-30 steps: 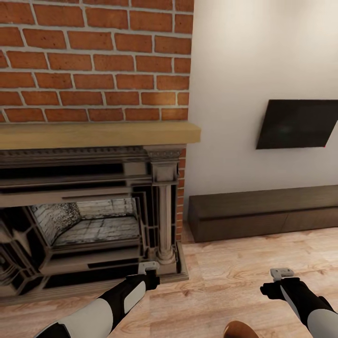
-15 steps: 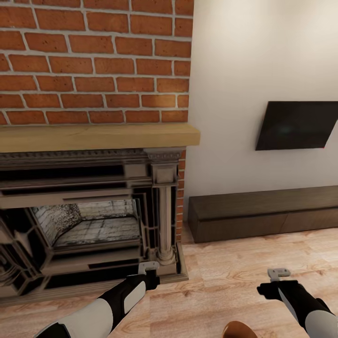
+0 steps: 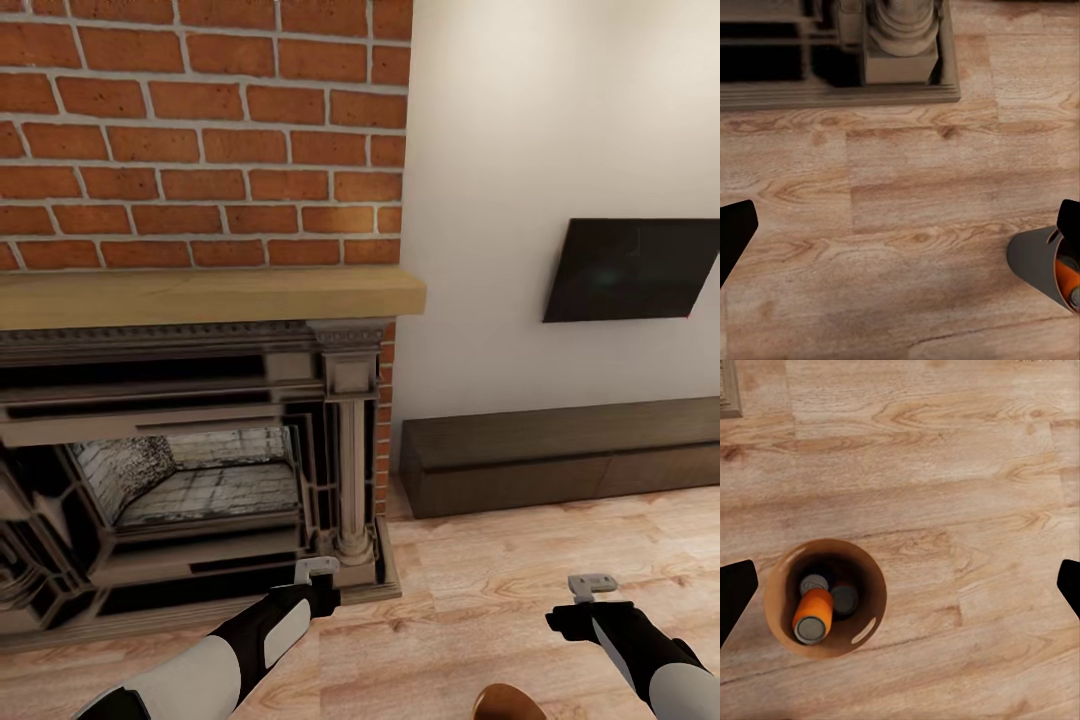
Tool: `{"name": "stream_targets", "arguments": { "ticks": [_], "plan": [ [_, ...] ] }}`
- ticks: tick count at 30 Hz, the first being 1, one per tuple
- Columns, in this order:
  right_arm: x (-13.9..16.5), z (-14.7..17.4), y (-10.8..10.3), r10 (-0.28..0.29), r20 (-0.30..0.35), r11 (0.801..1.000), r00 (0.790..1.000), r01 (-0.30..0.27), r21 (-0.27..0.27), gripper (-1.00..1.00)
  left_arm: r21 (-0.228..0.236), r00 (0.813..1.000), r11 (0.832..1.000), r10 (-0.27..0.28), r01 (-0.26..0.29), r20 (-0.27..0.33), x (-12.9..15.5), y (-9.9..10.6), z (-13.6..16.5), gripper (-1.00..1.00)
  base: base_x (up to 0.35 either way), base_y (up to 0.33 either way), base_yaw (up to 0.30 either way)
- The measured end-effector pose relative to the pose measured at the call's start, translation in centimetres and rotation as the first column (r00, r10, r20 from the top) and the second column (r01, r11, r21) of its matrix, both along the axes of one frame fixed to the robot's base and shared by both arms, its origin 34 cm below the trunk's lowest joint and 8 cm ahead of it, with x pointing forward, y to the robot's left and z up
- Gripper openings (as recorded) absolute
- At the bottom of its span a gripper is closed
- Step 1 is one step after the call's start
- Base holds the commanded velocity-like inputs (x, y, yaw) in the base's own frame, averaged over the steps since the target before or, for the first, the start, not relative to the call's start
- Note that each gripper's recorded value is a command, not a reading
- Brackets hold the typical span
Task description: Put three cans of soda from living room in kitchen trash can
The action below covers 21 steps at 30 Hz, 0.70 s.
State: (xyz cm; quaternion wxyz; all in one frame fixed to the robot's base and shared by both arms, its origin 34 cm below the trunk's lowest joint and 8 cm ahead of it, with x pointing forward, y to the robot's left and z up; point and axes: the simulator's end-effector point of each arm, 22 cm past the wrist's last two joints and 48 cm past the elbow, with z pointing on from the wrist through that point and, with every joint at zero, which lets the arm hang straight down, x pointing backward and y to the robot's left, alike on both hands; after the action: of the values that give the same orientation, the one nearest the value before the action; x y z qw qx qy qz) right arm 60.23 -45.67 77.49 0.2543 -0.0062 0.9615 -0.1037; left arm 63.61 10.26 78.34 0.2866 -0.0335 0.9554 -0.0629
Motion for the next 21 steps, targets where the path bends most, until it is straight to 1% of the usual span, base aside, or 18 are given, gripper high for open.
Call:
{"name": "stream_targets", "arguments": {
  "ticks": [21],
  "plan": [
    [-0.9, 1.5, 0.2, 0.006, -0.005, 1.0, 1.0, -0.006, -0.001, 1.0, 0.002, 1.0, 1.0, -0.001, 0.001, 0.002, -0.8, 0.1, 1.6, 1.0, 0.0, 0.0, 0.0]
  ]
}}
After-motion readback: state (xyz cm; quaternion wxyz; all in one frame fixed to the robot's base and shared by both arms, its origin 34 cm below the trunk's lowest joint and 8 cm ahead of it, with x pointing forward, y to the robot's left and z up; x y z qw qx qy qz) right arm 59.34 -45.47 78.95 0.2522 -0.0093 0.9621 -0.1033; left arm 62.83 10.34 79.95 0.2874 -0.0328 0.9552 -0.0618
